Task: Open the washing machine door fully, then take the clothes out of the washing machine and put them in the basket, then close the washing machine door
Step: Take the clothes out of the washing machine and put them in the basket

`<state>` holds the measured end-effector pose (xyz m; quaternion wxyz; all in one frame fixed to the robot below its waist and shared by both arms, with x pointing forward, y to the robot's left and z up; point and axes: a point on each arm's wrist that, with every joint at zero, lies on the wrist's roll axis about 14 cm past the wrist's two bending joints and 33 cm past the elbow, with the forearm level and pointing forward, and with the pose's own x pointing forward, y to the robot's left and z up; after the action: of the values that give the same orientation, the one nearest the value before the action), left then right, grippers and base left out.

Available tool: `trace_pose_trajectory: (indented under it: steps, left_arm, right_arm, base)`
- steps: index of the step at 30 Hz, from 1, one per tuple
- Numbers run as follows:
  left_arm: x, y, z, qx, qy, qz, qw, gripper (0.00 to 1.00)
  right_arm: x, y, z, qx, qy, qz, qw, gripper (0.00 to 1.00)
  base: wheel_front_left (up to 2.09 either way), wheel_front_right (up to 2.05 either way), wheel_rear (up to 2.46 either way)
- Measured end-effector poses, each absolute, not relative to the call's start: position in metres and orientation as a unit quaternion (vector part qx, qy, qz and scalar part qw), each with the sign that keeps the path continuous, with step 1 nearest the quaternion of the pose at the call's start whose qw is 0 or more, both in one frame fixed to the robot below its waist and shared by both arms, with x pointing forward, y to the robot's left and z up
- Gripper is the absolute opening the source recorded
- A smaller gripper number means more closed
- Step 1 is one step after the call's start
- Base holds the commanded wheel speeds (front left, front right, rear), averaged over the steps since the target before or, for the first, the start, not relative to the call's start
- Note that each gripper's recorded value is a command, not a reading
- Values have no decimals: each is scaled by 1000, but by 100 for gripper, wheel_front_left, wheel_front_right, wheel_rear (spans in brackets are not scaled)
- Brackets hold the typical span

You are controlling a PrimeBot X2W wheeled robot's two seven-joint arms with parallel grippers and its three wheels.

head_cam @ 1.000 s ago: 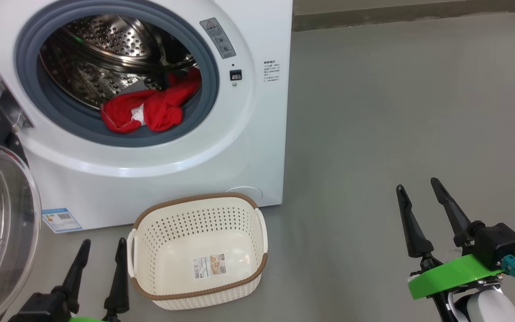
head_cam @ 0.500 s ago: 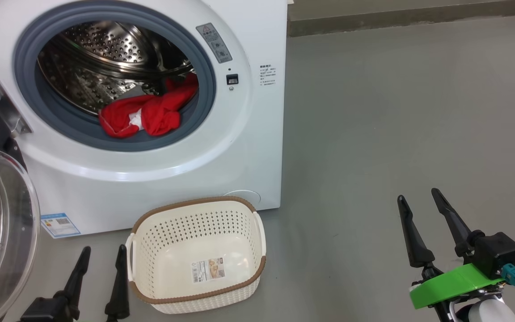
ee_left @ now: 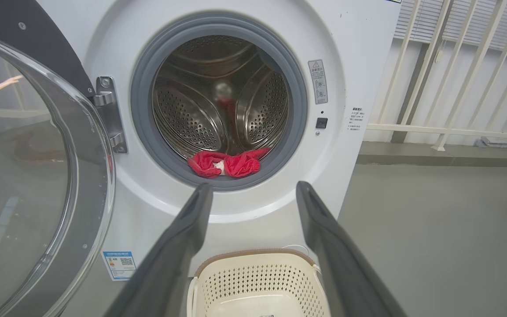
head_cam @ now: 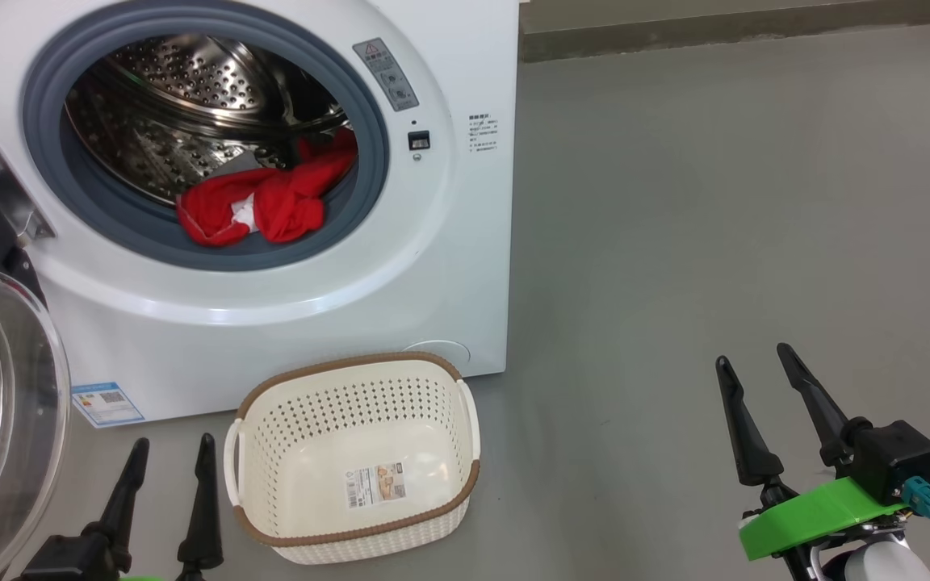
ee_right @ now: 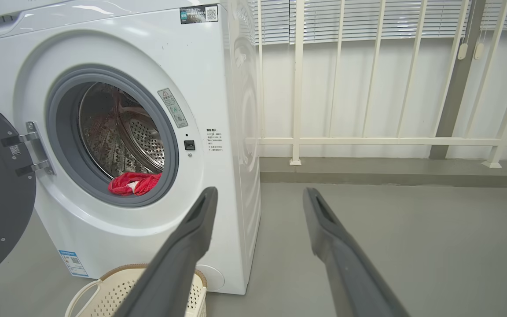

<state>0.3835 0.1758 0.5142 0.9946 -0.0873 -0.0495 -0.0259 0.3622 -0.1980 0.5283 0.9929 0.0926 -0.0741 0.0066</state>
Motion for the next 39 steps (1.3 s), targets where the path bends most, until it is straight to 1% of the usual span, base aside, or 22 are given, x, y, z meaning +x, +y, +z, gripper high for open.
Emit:
trace_pose_trajectory:
  steps: [8,18,23,29,39]
  left_arm:
    - [384,177,513,-79,-48,-23,995,100]
    - [383,178,509,-87,-42,-20,995,100]
    - [383,176,508,-88,-40,-23,995,100]
    - [383,173,509,-89,-41,-27,995,100]
    - [384,174,511,-88,-44,-23,995,100]
  right_arm:
    - [362,-198,526,91,-70,7,993,100]
    - [361,-194,523,91,-65,15,994,100]
    - [361,-194,522,91,-63,16,994,100]
    - [361,-194,522,91,-63,16,994,100]
    - [361,-194,522,91,-62,15,994,100]
  base:
    - [97,-98,2]
    - [185,-185,0]
    - [130,-130,0]
    - [55,-55,0]
    - [1,-1,0]
